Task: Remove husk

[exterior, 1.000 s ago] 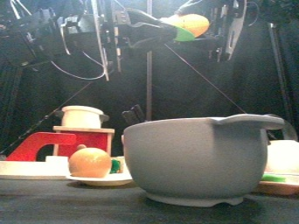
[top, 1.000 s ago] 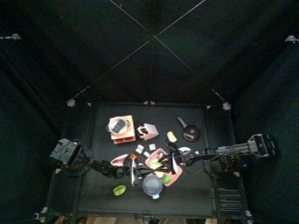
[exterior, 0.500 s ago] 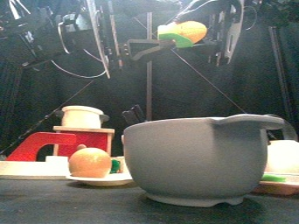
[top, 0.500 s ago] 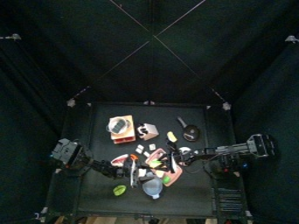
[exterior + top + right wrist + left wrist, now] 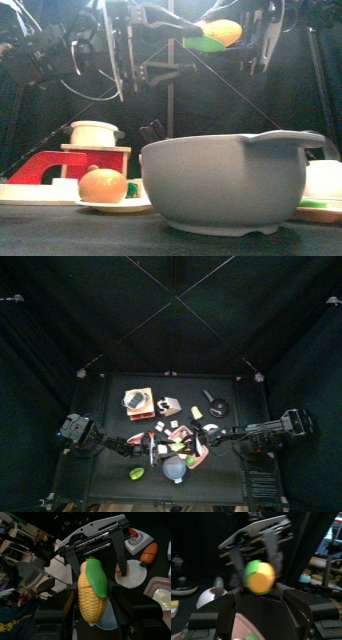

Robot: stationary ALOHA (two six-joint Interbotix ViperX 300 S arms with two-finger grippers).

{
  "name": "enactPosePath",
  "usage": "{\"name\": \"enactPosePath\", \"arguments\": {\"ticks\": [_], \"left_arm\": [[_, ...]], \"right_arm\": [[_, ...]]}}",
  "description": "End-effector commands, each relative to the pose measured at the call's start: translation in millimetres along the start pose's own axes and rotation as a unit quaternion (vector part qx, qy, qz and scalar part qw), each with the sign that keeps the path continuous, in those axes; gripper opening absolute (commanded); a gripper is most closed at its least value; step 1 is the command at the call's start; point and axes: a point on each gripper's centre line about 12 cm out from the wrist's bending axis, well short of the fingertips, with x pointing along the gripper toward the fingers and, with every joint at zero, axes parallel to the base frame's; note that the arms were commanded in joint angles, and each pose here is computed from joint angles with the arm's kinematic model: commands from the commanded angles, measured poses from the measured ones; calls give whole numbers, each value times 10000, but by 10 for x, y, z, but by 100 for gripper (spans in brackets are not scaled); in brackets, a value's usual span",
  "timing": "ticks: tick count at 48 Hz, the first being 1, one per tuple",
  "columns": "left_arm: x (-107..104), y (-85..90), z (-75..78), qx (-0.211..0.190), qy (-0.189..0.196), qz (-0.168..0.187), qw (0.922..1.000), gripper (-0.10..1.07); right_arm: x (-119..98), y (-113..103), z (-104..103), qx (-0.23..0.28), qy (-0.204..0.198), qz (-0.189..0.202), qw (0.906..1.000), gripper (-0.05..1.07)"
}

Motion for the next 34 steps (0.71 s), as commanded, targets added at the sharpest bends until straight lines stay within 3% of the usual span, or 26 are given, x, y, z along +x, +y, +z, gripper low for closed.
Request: {"name": "enactPosePath", "arguments": {"ticks": [1, 14, 34], "left_arm": [[52, -54, 111, -22, -184, -123, 9998, 93], [139, -226, 179, 95, -342, -664, 9972, 93], [207, -190, 159, 84, -370, -566, 9977, 93]], "right_arm": [[-33, 73, 56, -24, -83, 116, 9999, 70], [-16, 61, 36, -37, -47, 96, 9999, 70], [-7, 93, 48, -79, -50, 137, 9999, 70]]}}
